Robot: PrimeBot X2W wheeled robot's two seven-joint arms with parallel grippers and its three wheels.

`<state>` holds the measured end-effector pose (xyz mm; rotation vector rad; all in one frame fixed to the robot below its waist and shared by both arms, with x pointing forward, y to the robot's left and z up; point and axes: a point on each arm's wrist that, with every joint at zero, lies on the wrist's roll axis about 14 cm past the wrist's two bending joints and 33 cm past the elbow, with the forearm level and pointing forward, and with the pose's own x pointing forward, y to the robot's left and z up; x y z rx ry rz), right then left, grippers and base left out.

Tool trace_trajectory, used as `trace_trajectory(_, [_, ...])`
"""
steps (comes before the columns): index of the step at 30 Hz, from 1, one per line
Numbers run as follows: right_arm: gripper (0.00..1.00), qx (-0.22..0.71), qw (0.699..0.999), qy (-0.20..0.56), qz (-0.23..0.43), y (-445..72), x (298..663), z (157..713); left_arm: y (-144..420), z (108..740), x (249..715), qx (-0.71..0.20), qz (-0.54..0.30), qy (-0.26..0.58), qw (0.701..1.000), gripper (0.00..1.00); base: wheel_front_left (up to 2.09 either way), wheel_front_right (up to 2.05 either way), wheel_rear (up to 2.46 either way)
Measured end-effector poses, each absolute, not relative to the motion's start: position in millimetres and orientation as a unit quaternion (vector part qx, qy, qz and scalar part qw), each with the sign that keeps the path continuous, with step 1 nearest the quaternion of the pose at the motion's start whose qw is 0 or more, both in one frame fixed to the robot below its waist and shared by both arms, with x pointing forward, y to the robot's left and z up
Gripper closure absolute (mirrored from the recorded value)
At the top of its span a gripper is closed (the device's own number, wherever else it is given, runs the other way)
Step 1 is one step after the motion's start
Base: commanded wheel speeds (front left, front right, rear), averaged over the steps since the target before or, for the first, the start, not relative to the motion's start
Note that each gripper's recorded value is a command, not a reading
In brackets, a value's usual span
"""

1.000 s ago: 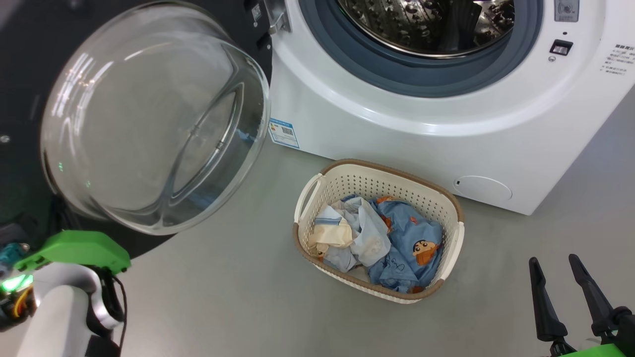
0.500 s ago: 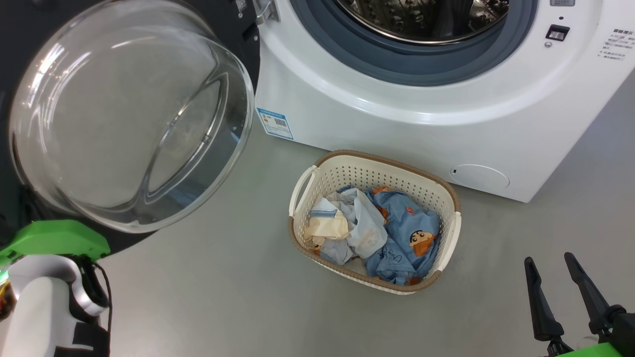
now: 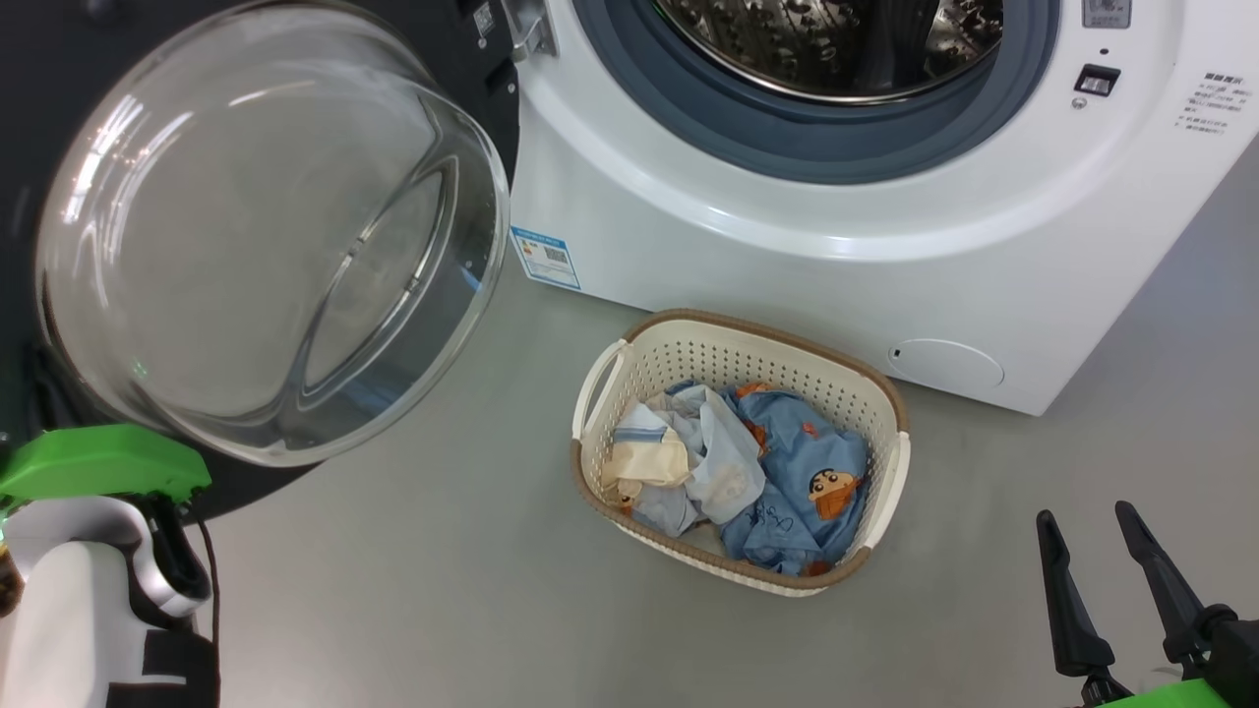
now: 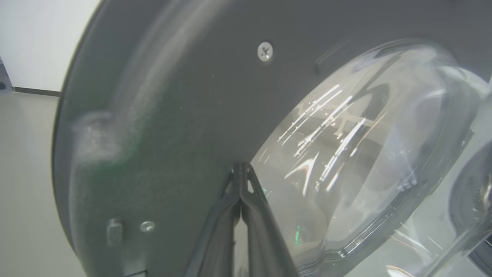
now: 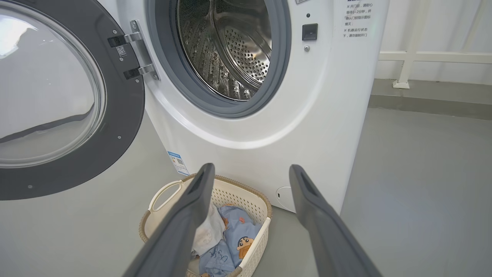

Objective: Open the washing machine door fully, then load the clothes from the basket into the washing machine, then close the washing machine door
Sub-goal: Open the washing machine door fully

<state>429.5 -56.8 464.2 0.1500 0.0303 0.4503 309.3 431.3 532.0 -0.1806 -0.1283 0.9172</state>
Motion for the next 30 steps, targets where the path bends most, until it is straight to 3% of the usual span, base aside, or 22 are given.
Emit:
trace_trajectory(9, [0.0, 0.077, 0.972, -0.006, 0.223, -54.2, 423.1, 482.6, 413.2, 578.7, 307.0, -0.088, 0.389, -0.145, 0.905, 1.0, 0.0, 0.0, 0.0])
trace_trajectory(10, [0.0, 0.077, 0.972, -0.009, 0.222, -55.0, 422.4, 484.9, 408.8, 585.1, 308.4, -0.088, 0.379, -0.155, 0.908, 0.95, 0.0, 0.0, 0.0])
trace_trajectory(11, [0.0, 0.077, 0.972, -0.009, 0.222, -55.0, 422.4, 484.9, 408.8, 585.1, 308.4, -0.088, 0.379, -0.155, 0.908, 0.75, 0.0, 0.0, 0.0])
trace_trajectory(15, [0.0, 0.075, 0.974, -0.018, 0.213, -62.4, 419.0, 492.1, 385.1, 607.3, 318.5, -0.085, 0.331, -0.19, 0.92, 0.41, 0.0, 0.0, 0.0])
trace_trajectory(16, [0.0, 0.074, 0.975, -0.02, 0.21, -64.5, 418.2, 493.6, 379.2, 611.7, 320.7, -0.086, 0.32, -0.198, 0.923, 0.15, 0.0, 0.0, 0.0])
trace_trajectory(17, [0.0, 0.074, 0.975, -0.022, 0.207, -67.0, 417.4, 495.2, 373.4, 615.4, 322.6, -0.086, 0.31, -0.203, 0.925, 0.0, 0.0, 0.0, 0.0])
trace_trajectory(30, [0.0, 0.068, 0.986, -0.046, 0.146, -111.2, 404.7, 510.9, 303.8, 603.9, 352.2, -0.108, 0.186, -0.187, 0.958, 0.0, 0.0, 0.0, 0.0])
